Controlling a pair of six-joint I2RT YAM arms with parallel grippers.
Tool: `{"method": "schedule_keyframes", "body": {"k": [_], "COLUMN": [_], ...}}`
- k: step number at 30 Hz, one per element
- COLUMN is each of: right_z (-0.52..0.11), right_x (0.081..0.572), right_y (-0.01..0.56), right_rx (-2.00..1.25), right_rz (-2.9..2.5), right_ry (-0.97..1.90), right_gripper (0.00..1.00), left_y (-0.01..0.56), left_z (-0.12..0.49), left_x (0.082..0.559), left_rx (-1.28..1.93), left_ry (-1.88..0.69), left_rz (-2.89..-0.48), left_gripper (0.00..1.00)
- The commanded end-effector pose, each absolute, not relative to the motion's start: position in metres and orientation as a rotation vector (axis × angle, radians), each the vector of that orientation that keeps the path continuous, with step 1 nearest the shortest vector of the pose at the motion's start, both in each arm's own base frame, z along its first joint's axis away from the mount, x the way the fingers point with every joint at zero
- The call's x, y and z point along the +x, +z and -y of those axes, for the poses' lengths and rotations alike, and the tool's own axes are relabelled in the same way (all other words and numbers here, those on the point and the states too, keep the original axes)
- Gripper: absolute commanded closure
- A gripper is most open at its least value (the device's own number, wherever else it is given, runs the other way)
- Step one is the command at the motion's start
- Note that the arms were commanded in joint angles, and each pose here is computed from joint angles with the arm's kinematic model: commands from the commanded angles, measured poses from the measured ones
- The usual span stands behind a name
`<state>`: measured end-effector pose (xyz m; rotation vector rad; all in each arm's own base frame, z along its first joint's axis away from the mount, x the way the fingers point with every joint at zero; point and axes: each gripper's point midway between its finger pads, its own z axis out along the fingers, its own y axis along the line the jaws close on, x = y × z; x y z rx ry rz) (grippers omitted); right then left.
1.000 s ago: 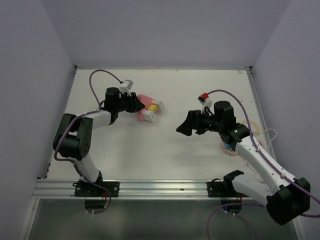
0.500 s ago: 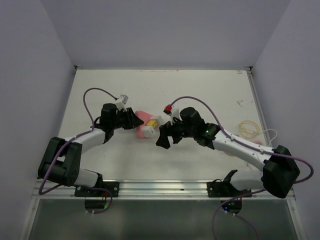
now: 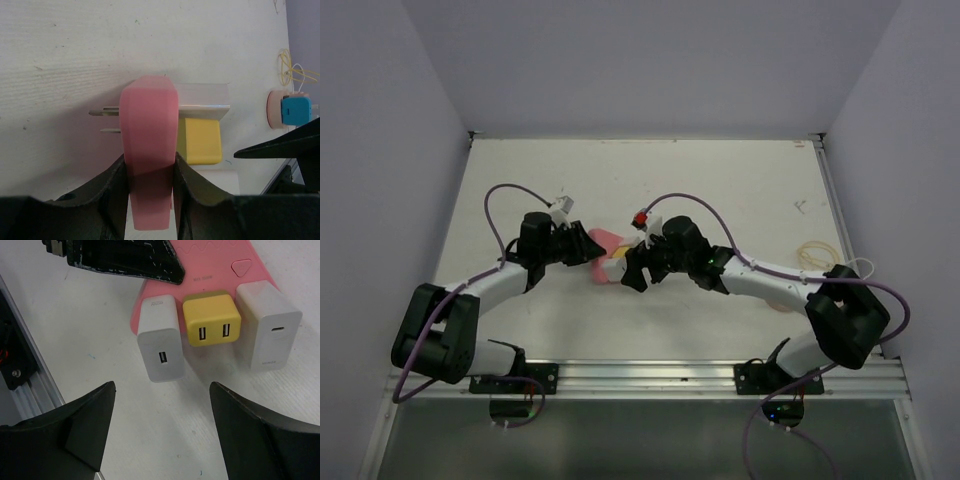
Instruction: Pull the plug off the socket
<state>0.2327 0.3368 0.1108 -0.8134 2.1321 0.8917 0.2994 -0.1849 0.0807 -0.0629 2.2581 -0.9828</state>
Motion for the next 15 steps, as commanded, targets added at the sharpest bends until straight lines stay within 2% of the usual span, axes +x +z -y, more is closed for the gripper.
{"method": "schedule_keyframes", "body": {"k": [1,4,15], "right_z": [-0.351,-0.355,-0.374], "right_x": [0.251,0.255,0.255], "right_y": [0.127,0.122,0.117], "right_rx": [-0.817,-0.814,-0.839], "right_rz": [-2.016,-2.01,-1.987], "right_ry": [0.88,0.886,0.974], "right_gripper": [0.2,0.2,0.3], "left_y": [0.117,0.115,0.112], "left_z": [0.196,0.197,0.198], "left_x": [0.305,0.304,0.303], "left_rx": [-0.043,-0.06,-0.103], "left_ry": [-1.074,-1.087,-1.1], "left_rz": [-2.159,-2.173,-2.204], "left_gripper": [1.0,1.0,1.0]}}
